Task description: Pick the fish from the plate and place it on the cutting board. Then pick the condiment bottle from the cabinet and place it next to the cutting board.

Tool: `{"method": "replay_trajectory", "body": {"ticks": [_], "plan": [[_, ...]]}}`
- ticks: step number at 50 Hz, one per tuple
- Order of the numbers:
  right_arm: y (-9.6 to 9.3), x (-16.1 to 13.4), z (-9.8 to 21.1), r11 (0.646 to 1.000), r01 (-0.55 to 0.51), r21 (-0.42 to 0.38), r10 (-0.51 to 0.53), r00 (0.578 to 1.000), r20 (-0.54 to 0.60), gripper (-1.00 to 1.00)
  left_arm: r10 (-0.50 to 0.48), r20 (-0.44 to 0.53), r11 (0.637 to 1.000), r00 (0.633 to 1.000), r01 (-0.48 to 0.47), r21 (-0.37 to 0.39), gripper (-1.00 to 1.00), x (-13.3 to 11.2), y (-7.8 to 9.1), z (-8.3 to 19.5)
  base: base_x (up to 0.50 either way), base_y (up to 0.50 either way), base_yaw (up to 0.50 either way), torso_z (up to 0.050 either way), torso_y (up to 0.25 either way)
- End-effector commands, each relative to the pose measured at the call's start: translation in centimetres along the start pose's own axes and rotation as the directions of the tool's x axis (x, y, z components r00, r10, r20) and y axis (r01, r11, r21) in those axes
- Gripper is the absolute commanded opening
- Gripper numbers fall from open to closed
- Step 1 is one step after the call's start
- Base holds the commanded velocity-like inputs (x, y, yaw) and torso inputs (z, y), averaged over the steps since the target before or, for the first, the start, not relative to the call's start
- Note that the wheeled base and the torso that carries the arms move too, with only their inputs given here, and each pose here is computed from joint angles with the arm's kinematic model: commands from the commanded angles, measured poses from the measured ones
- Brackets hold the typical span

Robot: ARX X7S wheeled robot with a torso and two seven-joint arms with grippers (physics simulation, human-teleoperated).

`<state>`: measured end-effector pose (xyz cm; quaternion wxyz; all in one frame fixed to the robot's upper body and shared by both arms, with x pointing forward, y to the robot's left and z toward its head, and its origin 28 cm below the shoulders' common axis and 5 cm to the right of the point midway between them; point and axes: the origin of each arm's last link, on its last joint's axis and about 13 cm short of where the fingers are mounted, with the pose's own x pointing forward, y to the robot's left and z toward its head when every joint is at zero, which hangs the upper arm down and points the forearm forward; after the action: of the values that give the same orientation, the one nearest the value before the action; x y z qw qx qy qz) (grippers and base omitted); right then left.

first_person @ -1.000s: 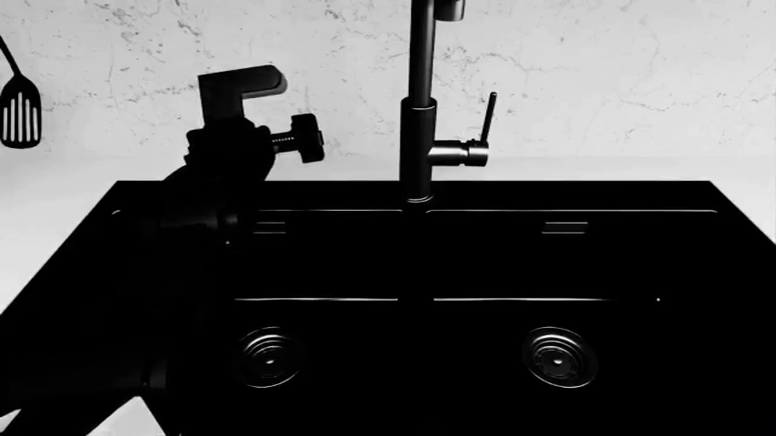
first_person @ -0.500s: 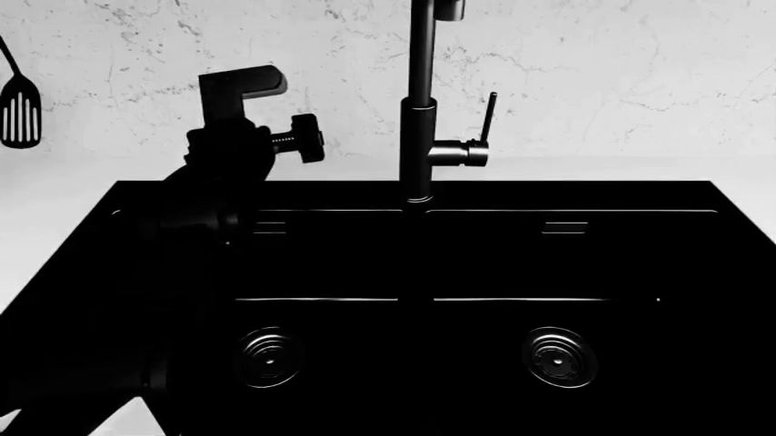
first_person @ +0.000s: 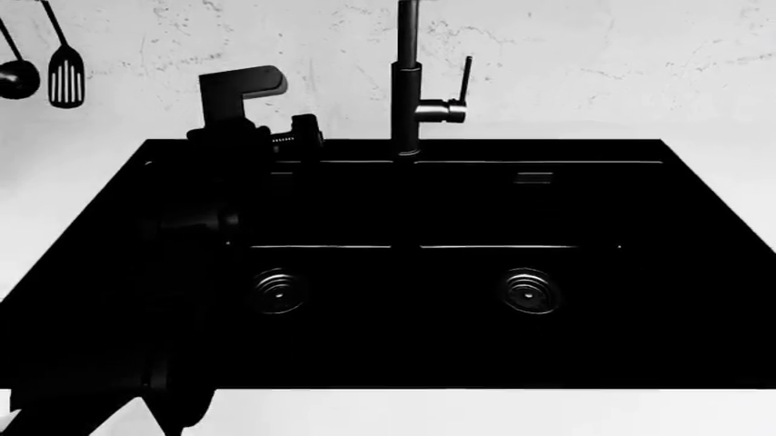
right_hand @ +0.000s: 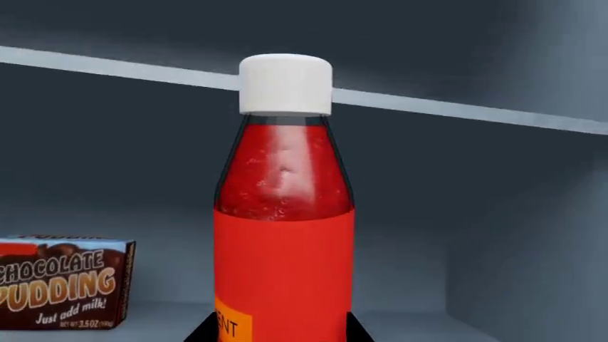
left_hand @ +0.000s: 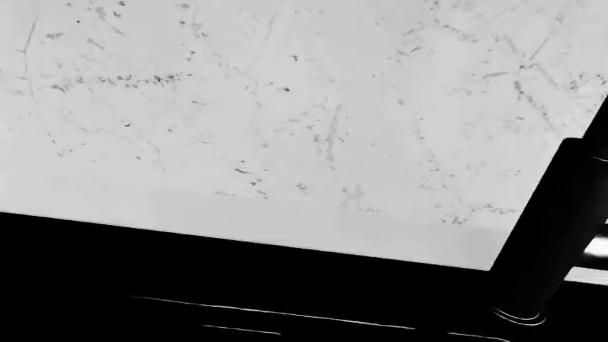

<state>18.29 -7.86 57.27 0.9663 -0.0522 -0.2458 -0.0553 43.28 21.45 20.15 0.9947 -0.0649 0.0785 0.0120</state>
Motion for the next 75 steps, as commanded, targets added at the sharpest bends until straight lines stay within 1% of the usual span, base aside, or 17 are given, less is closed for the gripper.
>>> {"method": "replay_trajectory", "body": {"ticks": [1,12,23,29,32,40,51,56,62,68,75], "plan": [[-0.2,-0.2,-0.2,1.0,0.001,0.003,-0.001,1.0,0.003,-1.0,-0.001,0.001,1.0,1.0,0.001,-0.001,1.0,0.0,0.0,0.0,-0.5,-0.04,0.0,0.0,0.0],[-0.1,-0.3,-0.6,1.0,-0.012,-0.003,0.012,1.0,-0.005,-1.0,-0.001,0.004,1.0,1.0,0.001,-0.009,1.0,0.0,0.0,0.0,-0.5,-0.04,0.0,0.0,0.0],[-0.2,-0.6,-1.7,1.0,-0.03,-0.007,0.03,0.999,-0.037,-1.0,-0.002,0.007,1.0,1.0,0.002,-0.016,1.0,0.0,0.1,0.0,-0.5,-0.04,0.0,0.0,0.0],[-0.1,-0.9,-2.8,0.998,-0.063,-0.014,0.062,0.996,-0.062,-1.0,-0.004,0.009,1.0,1.0,0.005,-0.015,1.0,0.0,0.1,0.0,-0.5,-0.04,0.0,0.0,0.0],[0.0,-1.1,-3.3,0.997,-0.079,-0.016,0.078,0.994,-0.075,-1.0,-0.005,0.01,1.0,1.0,0.006,-0.013,1.0,0.0,0.1,0.0,0.0,0.0,0.0,0.0,0.0],[-0.2,-1.8,-5.3,0.994,-0.106,0.015,0.107,0.987,-0.122,-1.0,-0.009,0.011,1.0,1.0,0.009,-0.013,1.0,0.0,0.0,0.0,0.0,0.0,0.0,0.0,0.0],[-0.5,-5.0,-9.6,0.984,-0.173,0.031,0.175,0.972,-0.159,-1.0,-0.016,0.021,1.0,1.0,0.017,-0.024,1.0,0.0,0.1,0.1,0.0,0.0,0.0,0.0,0.0],[-0.7,-7.6,-12.6,0.978,-0.199,0.054,0.206,0.963,-0.175,-1.0,-0.016,0.022,1.0,1.0,0.017,-0.022,1.0,0.0,0.1,0.0,0.0,0.0,0.0,0.0,0.0],[-1.4,-9.9,-15.1,0.98,-0.184,0.077,0.195,0.963,-0.183,-1.0,-0.014,0.021,1.0,1.0,0.015,-0.018,1.0,0.0,0.1,0.0,0.0,0.0,0.0,0.0,0.0],[-1.9,-12.5,-16.3,0.981,-0.177,0.083,0.189,0.965,-0.18,-1.0,-0.014,0.021,1.0,1.0,0.014,-0.016,1.0,0.0,0.1,0.0,0.0,0.0,0.0,0.0,0.0],[-2.2,-14.9,-18.9,0.977,-0.191,0.097,0.209,0.95,-0.232,-1.0,-0.014,0.023,1.0,1.0,0.015,-0.016,1.0,0.1,0.1,0.0,-0.06,-0.04,0.0,0.0,0.0]]}}
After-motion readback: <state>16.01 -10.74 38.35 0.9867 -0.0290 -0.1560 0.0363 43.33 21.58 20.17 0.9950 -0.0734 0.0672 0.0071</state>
